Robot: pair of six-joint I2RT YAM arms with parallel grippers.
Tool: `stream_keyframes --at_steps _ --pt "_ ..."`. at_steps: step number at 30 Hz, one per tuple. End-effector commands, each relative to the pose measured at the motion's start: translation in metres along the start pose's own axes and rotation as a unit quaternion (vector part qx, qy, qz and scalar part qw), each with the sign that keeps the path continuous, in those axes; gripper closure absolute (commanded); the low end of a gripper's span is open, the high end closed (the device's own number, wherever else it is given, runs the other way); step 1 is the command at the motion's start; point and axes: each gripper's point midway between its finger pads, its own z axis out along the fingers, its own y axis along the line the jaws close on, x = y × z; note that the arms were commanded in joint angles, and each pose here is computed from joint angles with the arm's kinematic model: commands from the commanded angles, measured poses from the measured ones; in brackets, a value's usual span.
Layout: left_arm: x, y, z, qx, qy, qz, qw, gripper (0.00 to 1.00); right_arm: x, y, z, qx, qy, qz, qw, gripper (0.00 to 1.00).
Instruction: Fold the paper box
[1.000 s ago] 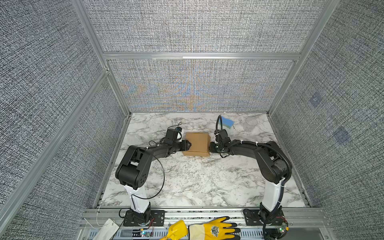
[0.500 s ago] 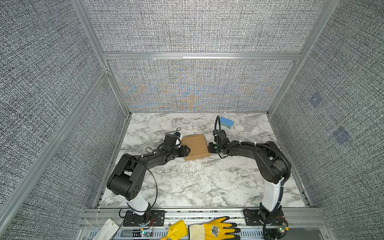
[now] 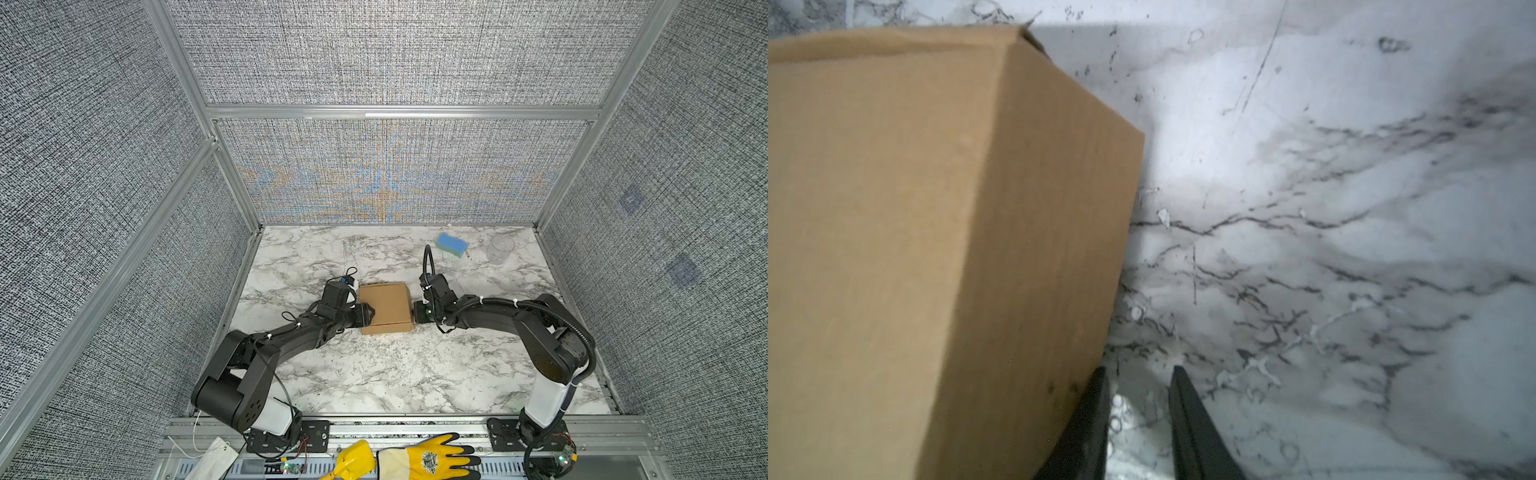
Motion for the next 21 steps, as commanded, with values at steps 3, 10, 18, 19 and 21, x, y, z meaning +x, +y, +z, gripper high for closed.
stream_keyframes --at_steps 3,10,18,19,21 --pt "-0.009 0.024 -0.019 -0.084 -0.022 -0.013 0.996 0.40 0.009 -0.016 -0.010 0.023 0.018 -0.001 1.000 0.71" --pt "-0.030 0.045 -0.030 -0.149 -0.053 -0.022 0.987 0.38 -0.010 -0.034 -0.017 0.029 -0.006 0.022 0.999 0.70" --pt "-0.046 0.084 -0.016 -0.199 -0.030 -0.056 0.978 0.42 -0.051 -0.034 0.002 0.028 -0.017 0.024 0.999 0.71" --pt "-0.047 0.090 -0.014 -0.212 -0.025 -0.055 0.975 0.42 -0.053 -0.034 0.005 0.027 -0.017 0.024 0.999 0.71" --pt "-0.046 0.098 -0.009 -0.226 -0.013 -0.054 0.972 0.42 -0.058 -0.033 0.009 0.027 -0.019 0.025 0.999 0.70"
